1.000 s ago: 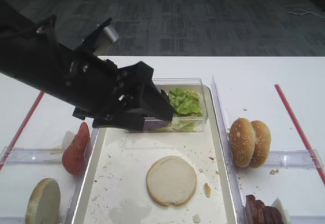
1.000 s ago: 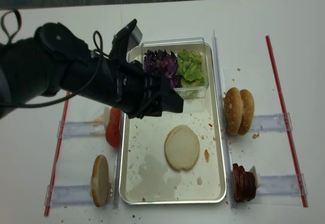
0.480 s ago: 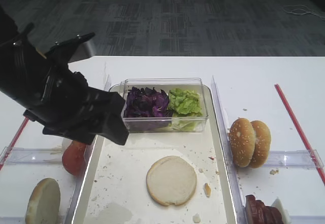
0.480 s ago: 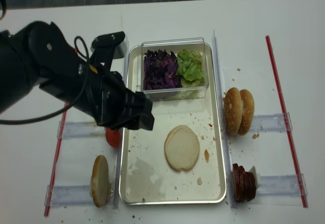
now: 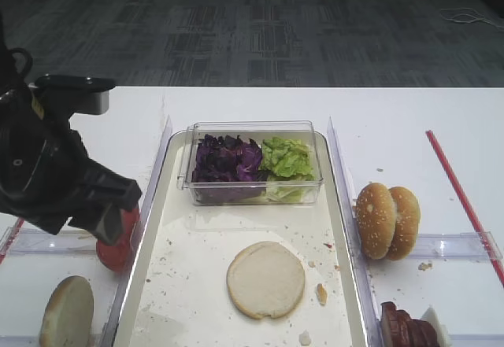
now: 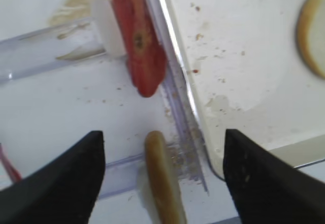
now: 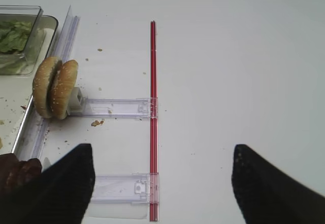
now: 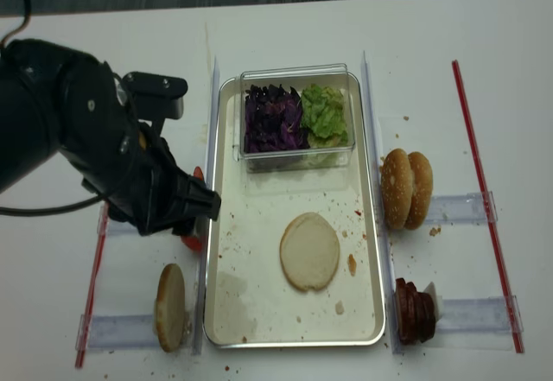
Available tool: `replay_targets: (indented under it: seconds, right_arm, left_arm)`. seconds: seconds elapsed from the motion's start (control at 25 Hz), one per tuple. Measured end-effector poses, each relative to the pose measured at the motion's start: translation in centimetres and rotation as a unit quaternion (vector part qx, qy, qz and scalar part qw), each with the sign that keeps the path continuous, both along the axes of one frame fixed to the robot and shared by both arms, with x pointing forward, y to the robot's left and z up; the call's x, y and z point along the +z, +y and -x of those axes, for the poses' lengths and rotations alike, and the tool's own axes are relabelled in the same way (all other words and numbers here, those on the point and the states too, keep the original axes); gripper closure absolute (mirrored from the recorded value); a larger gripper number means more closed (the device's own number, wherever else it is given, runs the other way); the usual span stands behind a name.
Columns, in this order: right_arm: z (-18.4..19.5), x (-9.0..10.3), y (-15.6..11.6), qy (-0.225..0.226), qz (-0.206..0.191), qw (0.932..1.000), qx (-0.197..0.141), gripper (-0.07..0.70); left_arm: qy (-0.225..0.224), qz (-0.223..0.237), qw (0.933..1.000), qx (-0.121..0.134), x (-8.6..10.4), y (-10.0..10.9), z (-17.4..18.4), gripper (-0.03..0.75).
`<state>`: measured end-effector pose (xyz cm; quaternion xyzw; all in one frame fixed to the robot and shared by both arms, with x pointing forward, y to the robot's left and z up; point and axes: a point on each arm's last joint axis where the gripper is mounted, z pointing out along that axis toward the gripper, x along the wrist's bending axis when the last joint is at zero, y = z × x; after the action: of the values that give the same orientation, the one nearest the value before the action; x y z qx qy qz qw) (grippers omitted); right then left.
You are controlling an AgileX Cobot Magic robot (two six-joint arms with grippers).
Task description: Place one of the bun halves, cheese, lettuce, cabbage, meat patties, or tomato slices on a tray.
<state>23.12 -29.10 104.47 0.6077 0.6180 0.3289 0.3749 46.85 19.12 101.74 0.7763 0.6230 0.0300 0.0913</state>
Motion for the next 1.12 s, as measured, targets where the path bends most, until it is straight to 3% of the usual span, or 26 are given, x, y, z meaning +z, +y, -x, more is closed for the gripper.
replay_targets:
  seconds: [0.12, 0.32, 0.52, 0.72, 0.88, 1.12]
  right_arm:
    - [0.0, 0.0, 0.0, 0.000, 0.000, 1.0000, 0.000, 0.041]
    - [0.0, 0.0, 0.0, 0.000, 0.000, 1.0000, 0.000, 0.041]
    - [0.0, 0.0, 0.0, 0.000, 0.000, 1.0000, 0.000, 0.041]
    - [0.0, 0.0, 0.0, 0.000, 0.000, 1.0000, 0.000, 0.041]
    - [0.0, 0.0, 0.0, 0.000, 0.000, 1.0000, 0.000, 0.041]
    - [0.0, 0.0, 0.0, 0.000, 0.001, 1.0000, 0.000, 0.041]
  left_arm:
    - [0.004, -0.021, 0.9998, 0.000, 0.0, 0.4, 0.1, 0.226]
    - [0.008, -0.017, 0.9997, 0.014, 0.0, 0.5, 0.0, 0.226]
    - [0.018, -0.018, 0.9962, 0.084, -0.1, 3.4, -0.9, 0.226]
    - [0.036, -0.061, 0.9875, 0.141, -0.1, 7.5, -1.3, 0.226]
    - [0.046, -0.089, 0.9806, 0.169, -0.1, 9.8, -1.2, 0.226]
    - [0.050, -0.090, 0.9787, 0.177, 0.3, 10.2, -0.7, 0.244]
